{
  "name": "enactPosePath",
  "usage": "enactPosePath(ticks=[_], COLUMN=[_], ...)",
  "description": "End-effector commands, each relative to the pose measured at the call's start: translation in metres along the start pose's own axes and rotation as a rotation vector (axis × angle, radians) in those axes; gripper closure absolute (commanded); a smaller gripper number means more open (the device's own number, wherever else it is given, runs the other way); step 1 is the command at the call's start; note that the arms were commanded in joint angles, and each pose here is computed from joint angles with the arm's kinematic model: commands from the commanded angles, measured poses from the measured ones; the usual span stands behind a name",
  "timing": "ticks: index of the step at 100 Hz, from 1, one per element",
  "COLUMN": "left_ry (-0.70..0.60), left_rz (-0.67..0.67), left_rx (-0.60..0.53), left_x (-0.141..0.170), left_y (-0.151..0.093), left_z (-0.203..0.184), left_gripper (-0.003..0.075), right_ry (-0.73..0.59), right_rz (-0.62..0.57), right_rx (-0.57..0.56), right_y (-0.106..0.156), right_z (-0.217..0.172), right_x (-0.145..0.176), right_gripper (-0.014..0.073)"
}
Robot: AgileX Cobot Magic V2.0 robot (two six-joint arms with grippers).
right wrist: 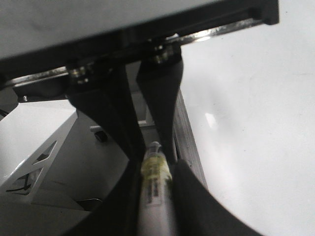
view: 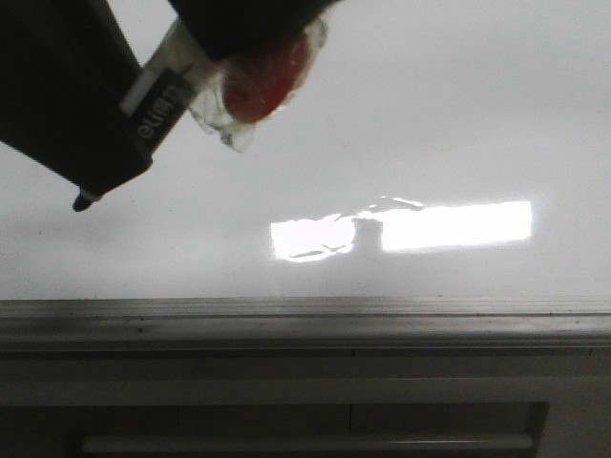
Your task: Write number 0 on whiteboard
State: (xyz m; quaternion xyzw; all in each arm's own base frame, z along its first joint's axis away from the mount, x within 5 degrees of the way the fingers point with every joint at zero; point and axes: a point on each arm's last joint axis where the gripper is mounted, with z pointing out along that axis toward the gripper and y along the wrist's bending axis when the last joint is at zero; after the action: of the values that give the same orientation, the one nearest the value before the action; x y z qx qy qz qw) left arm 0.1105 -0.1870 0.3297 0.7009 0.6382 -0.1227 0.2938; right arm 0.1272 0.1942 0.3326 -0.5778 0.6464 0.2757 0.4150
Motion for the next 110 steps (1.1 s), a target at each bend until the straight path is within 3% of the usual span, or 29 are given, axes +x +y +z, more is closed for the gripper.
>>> enactPosePath(ticks=[1, 18, 24, 36, 48, 65, 82, 110], left_ry=[-0.176, -0.271, -0.329, -0.484, -0.643, -0.709, -0.742, -0.738], left_rz=[-0.052, -0.218, -0.259, -0.347, -0.436, -0.546, -0.627, -0.653], left_rx=[-0.112, -0.144, -0.166, -0.23, -0.324, -0.473, -0.53, -0.517], left_x=[-0.017, -0.015, -0.012, -0.002, 0.023, 0.067, 0.093, 0.096], left_y=[0.007, 0.0, -0.005, -0.016, -0.033, -0.048, -0.057, -0.059], left_z=[-0.021, -0.051, -0.068, -0.098, -0.124, -0.127, -0.115, -0.11], left_gripper=[0.0634, 0.0314, 0.0272, 0.0349, 0.0501, 0.0743, 0.074, 0.074], right_ry=[-0.072, -0.098, -0.104, -0.11, -0.108, -0.233, -0.29, -0.161], right_rz=[0.04, 0.009, -0.008, -0.006, -0.035, -0.043, -0.06, -0.035], right_rx=[0.014, 0.077, 0.114, 0.211, 0.337, 0.63, 0.798, 0.74], right_y=[-0.001, -0.004, -0.005, -0.004, -0.003, -0.018, -0.036, -0.052], right_z=[-0.009, -0.027, -0.037, -0.052, -0.063, -0.077, -0.079, -0.045], right_x=[-0.014, -0.015, -0.014, -0.003, 0.017, 0.03, 0.027, 0.039], right_gripper=[0.0663, 0.0658, 0.0658, 0.0658, 0.065, 0.065, 0.065, 0.065])
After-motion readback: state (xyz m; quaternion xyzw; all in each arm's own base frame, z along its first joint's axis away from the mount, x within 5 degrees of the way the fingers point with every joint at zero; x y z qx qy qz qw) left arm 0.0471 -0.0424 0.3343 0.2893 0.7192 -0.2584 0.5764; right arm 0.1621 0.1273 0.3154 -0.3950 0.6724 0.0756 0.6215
